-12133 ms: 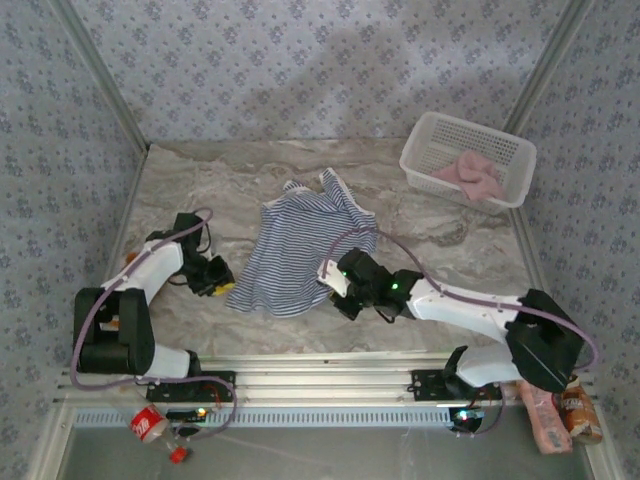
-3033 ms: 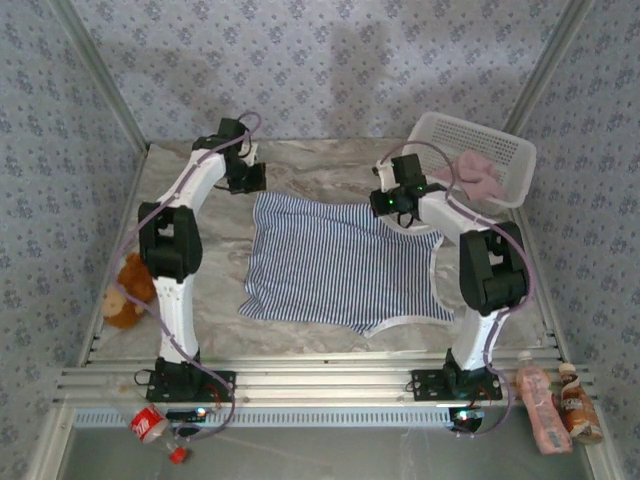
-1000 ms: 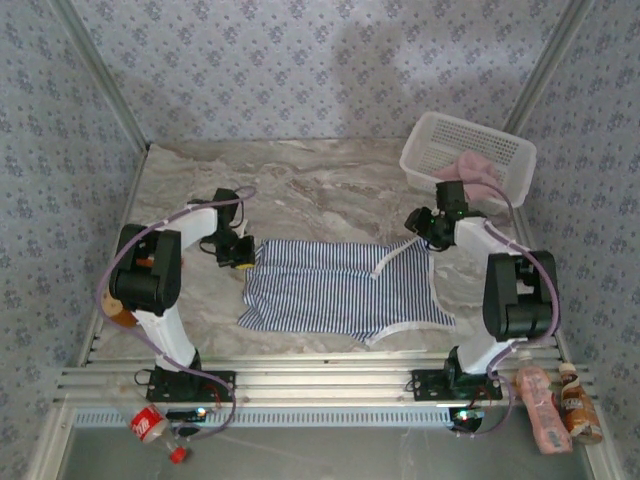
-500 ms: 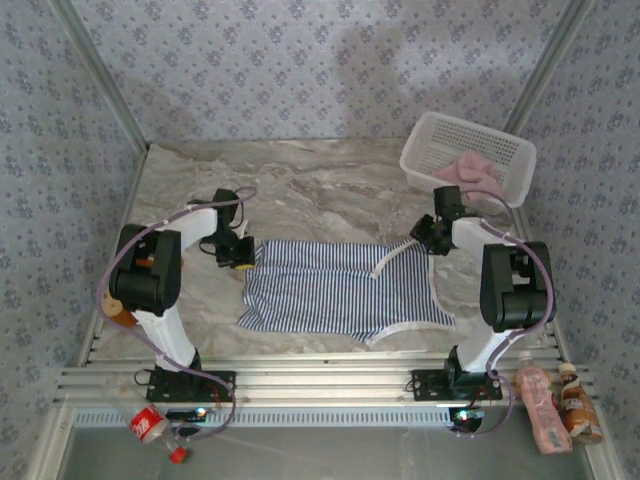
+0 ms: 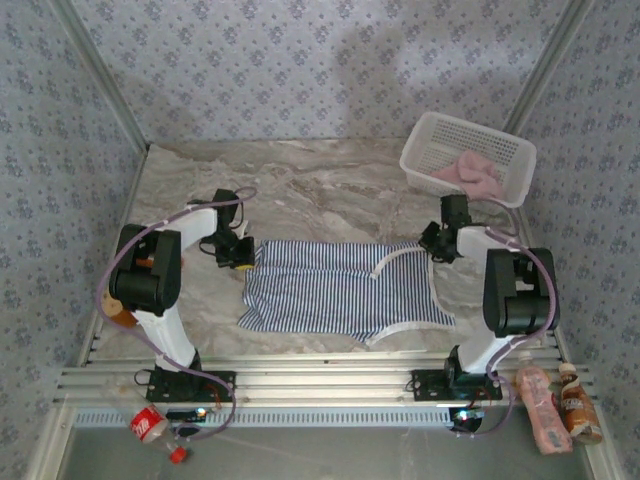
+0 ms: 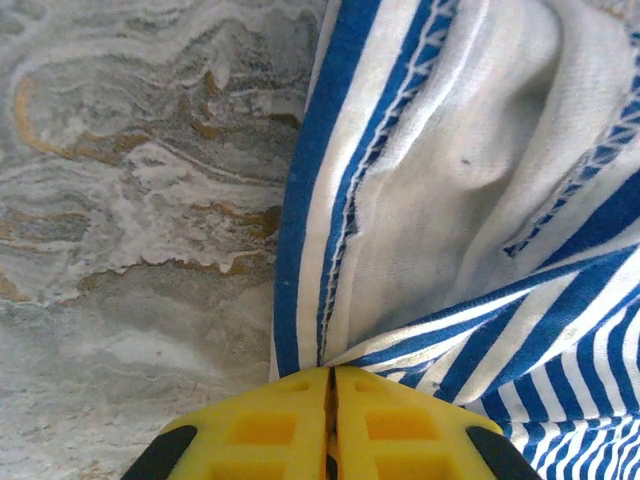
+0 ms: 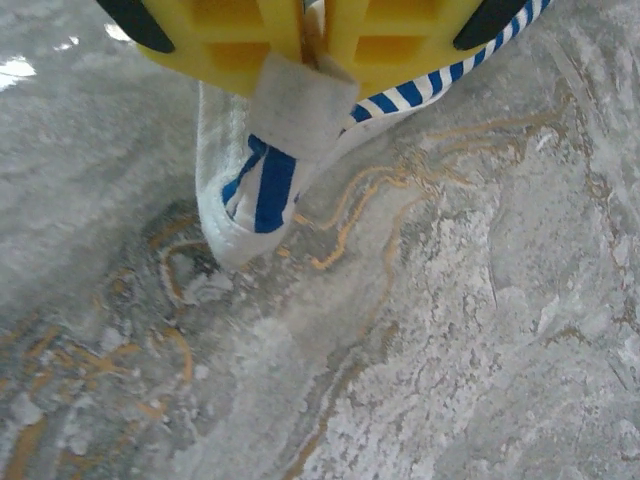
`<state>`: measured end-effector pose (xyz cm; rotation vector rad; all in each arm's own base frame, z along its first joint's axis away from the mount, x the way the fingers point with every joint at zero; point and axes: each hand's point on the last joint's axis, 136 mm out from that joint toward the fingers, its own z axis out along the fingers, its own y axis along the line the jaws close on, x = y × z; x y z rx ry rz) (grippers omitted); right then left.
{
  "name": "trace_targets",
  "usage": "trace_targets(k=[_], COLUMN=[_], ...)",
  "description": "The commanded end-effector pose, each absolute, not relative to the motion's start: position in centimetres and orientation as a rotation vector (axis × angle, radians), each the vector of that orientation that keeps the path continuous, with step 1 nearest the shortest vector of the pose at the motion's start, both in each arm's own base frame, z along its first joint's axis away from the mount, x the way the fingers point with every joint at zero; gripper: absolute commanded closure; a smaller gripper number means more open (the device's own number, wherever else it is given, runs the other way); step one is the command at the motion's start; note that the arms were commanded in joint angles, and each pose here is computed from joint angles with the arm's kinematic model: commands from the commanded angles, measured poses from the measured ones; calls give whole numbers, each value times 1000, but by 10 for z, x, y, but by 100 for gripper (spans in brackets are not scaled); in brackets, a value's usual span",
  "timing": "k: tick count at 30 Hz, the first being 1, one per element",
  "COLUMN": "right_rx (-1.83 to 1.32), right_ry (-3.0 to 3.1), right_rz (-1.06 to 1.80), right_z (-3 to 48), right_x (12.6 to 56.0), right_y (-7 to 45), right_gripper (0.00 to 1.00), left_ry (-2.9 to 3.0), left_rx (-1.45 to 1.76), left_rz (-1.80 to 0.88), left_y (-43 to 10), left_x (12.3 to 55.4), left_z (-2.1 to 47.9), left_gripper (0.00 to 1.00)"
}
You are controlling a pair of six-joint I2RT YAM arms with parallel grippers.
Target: Fold and stack the tank tops
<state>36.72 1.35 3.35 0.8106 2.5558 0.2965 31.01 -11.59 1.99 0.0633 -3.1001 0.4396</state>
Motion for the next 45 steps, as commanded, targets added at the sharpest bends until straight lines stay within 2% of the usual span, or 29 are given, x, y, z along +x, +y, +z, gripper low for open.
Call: trace_targets(k=[1, 6, 12, 18, 21, 25, 28, 31, 37, 45], right_rx=[813, 785, 861, 870, 847, 695, 561, 440, 462, 515], right_ry=[2523, 2481, 2537, 2595, 2577, 2449, 2345, 2321, 2368, 2482], right_rz=[302, 321, 359, 383, 383, 421, 458, 448, 434, 340], right_z=[42, 54, 20, 7, 25, 77, 109, 119, 85, 39], right_x=[363, 353, 330, 318, 319, 338, 363, 386, 413, 394], right_y=[10, 13, 13, 16, 15, 19, 32, 45, 45, 30], right_gripper=[87, 83, 76, 76, 76, 76, 78, 78, 80, 81], left_ry=[-3048, -3048, -3031, -3033, -3063, -3101, -3125, -3144, -3144, -3120], left_rx=[56, 65, 67, 57, 51, 56, 78, 83, 4, -99], left_rz=[383, 388, 413, 444, 426, 431, 517, 628, 696, 524], left_y=[-108, -109, -113, -116, -113, -112, -122, -139, -169, -161], left_x=[298, 299, 300, 300, 302, 309, 320, 338, 370, 381], left_z=[14, 15, 15, 30, 44, 69, 86, 95, 80, 46], left_gripper=[90, 90, 88, 79, 70, 62, 60, 60, 61, 65])
